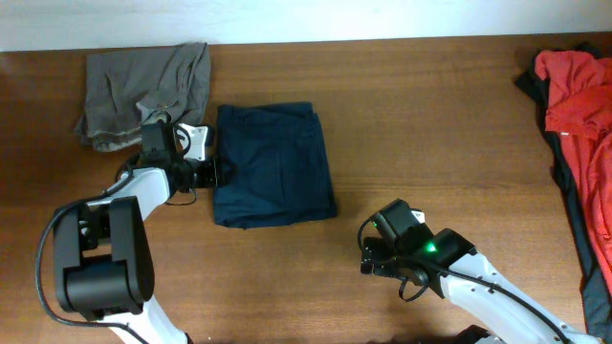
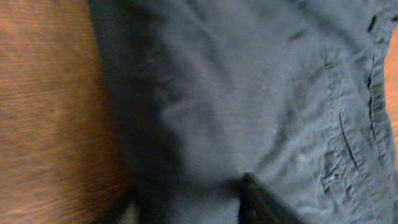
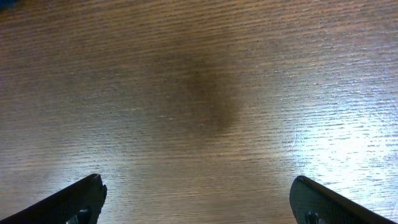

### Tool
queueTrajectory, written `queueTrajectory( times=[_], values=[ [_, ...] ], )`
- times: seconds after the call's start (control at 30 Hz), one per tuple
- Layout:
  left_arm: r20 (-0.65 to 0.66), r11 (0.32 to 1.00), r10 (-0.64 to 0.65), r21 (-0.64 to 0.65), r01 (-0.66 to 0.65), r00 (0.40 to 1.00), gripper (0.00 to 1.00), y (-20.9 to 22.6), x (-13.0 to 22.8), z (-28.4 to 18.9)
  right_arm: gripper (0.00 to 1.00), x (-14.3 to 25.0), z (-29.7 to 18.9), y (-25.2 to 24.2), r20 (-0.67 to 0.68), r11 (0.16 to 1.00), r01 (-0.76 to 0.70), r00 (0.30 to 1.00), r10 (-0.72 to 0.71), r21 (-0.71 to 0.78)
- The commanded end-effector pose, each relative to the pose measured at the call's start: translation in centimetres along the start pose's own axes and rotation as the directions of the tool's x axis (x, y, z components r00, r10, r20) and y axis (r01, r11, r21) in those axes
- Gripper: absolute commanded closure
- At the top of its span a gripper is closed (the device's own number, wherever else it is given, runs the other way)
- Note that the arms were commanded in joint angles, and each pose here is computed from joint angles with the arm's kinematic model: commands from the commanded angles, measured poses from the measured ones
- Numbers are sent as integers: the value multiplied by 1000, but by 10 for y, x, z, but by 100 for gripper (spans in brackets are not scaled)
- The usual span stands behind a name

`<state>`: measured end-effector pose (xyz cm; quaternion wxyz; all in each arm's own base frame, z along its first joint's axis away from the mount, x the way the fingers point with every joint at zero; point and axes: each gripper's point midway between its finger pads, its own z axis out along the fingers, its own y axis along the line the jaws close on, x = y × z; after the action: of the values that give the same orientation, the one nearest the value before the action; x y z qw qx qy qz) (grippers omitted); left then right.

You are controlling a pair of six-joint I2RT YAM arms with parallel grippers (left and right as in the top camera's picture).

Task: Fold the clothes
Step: 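Grasp the folded jeans' left side with the left gripper and lift, then carry the jeans left onto the grey cloth with the left gripper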

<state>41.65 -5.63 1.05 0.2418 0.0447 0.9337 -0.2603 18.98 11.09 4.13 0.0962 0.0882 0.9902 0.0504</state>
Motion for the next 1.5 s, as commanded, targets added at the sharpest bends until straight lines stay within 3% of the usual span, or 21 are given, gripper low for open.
queueTrajectory(
  times=[0.0,0.1,0.37,0.5,0.73,0.93,1.1,1.47],
  values=[
    [-59,999,-40,16,41,997,75,3,21,12,1,1,1,0,0,1000,-8,1000,8,-2],
    [-62,999,-42,16,43,997,99,1,13,9,1,1,1,0,0,1000,-8,1000,8,-2],
    [-18,1000,10,23,-10,1000,99,-19,-50,-11,1,0,1,0,3,1000,-8,1000,8,-4],
    [83,996,90,9,-91,992,99,-35,-106,-31,1,0,1,0,2,1000,-8,1000,8,-4],
    [201,985,165,-81,-152,966,99,-40,-165,-61,1,0,1,0,1,1000,-8,1000,8,-5],
    [267,977,208,-108,-185,941,99,-49,-195,-80,1,0,1,0,2,1000,-8,1000,8,-5],
    [285,960,238,-215,-179,929,99,-36,-208,-90,1,1,1,1,-3,1000,-8,1000,8,-10],
    [358,925,310,-327,-192,881,99,-8,-233,-114,1,4,1,4,-17,1000,-8,1000,8,-25]
  ],
)
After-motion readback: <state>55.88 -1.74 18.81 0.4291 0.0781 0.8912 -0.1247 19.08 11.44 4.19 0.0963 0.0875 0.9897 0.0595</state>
